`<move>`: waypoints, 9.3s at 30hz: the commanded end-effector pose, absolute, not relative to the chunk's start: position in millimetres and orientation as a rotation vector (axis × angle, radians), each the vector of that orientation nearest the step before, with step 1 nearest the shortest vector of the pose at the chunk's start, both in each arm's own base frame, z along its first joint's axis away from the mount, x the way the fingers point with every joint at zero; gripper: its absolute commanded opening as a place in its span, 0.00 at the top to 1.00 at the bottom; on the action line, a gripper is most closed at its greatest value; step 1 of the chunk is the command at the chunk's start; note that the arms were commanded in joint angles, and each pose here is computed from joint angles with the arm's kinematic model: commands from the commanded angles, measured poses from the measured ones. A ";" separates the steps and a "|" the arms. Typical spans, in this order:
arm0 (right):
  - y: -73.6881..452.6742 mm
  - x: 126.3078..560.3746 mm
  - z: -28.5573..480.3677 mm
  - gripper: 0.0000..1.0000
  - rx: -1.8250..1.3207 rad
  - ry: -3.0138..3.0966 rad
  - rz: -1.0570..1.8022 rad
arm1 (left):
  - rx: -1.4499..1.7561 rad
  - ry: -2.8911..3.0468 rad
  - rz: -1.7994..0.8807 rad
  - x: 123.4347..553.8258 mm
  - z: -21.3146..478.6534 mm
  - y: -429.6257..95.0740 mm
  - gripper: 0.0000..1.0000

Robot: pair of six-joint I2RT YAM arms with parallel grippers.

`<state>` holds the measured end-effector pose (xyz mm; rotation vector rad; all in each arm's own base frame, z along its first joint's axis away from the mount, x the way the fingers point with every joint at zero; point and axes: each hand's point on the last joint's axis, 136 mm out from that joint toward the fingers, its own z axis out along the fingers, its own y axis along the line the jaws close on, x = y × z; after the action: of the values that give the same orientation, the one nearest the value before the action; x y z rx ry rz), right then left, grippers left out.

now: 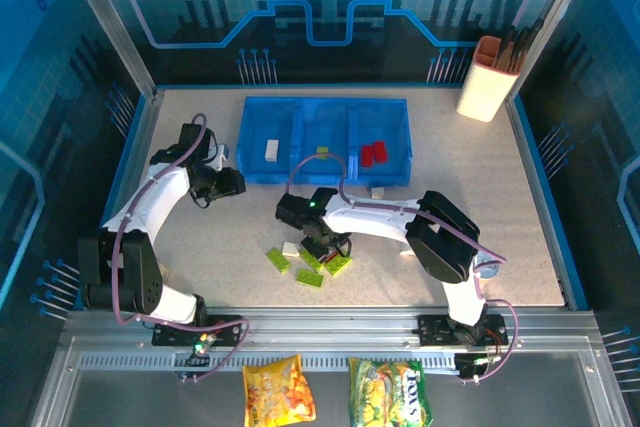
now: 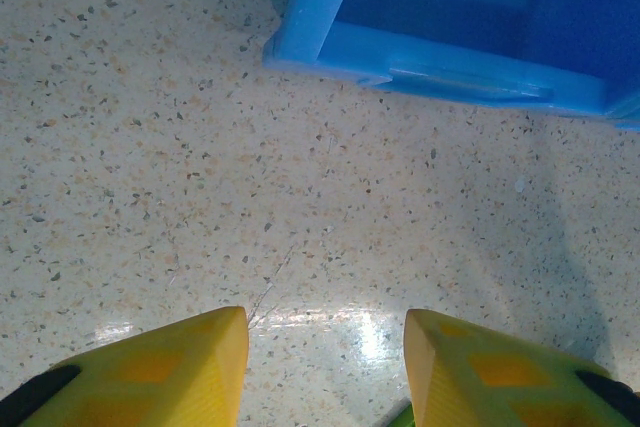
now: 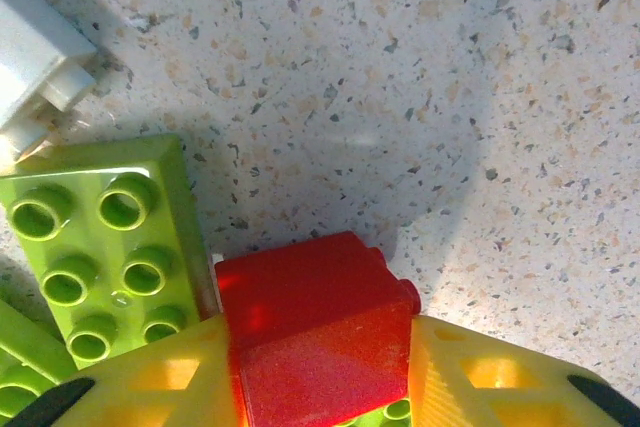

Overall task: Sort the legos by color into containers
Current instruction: Pick up the lego from the bottom-center of the table, then place the lego in the container, then pick up the lego from the middle-left of the table, then place the lego in the container.

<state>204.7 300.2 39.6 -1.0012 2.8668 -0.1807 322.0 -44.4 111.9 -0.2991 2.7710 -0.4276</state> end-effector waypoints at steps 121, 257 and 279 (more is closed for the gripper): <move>161.5 455.4 152.0 0.46 -0.055 2.662 0.173 | -0.241 2.824 -0.441 311.4 106.3 -54.0 0.54; 107.4 266.3 155.5 0.46 -0.084 2.712 0.017 | -0.097 2.850 -0.327 330.2 113.5 -109.6 0.54; 94.4 247.2 163.2 0.46 -0.061 2.705 0.001 | -0.253 2.788 -0.403 440.6 110.6 -110.3 0.54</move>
<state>257.7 98.6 164.8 -0.0667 2.6882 0.0268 429.9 -106.2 110.3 -0.2341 2.7880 -0.3615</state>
